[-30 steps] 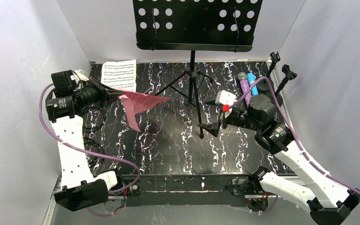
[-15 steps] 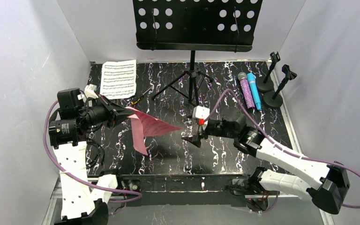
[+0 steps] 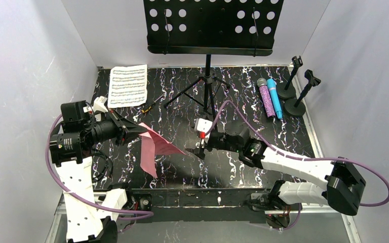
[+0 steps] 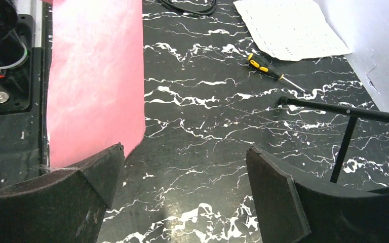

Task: Pack up the instrument practice props

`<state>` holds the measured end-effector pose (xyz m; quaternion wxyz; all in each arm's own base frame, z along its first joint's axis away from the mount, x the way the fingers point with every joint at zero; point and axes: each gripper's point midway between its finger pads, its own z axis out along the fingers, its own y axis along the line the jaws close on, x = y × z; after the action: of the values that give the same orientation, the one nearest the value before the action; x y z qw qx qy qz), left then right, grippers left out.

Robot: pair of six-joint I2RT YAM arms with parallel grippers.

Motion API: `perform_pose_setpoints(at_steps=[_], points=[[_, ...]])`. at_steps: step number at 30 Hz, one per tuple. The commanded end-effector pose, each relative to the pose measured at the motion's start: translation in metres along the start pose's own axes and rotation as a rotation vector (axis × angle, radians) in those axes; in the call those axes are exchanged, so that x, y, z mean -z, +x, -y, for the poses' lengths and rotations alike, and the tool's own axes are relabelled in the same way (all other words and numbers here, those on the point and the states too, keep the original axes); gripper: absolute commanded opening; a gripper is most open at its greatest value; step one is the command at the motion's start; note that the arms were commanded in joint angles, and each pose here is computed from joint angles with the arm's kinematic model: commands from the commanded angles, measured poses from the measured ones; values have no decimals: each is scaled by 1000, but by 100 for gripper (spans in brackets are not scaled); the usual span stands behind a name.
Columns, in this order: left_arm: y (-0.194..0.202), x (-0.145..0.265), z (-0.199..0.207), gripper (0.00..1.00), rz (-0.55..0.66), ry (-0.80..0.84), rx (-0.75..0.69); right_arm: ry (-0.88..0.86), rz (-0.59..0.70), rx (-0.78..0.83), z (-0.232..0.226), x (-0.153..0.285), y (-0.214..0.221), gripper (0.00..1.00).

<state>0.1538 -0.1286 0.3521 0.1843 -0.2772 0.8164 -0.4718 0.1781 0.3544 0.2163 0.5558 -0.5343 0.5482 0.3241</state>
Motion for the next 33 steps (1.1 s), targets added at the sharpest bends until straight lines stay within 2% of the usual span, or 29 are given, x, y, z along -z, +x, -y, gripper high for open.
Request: perform_pose_setpoints(at_steps=[1, 7, 15, 22, 33], points=[[11, 7, 2, 0, -30, 6, -45, 0, 144, 62, 0, 0, -61, 99], [9, 7, 2, 0, -39, -14, -67, 4, 115, 67, -22, 7, -66, 99], [12, 12, 5, 0, -52, -22, -92, 1, 38, 59, -41, -14, -47, 99], [10, 13, -7, 0, -39, -84, -123, 93, 13, 61, -30, 2, -63, 99], [9, 15, -6, 0, -35, -93, -145, 37, 58, 10, -42, 8, -84, 99]])
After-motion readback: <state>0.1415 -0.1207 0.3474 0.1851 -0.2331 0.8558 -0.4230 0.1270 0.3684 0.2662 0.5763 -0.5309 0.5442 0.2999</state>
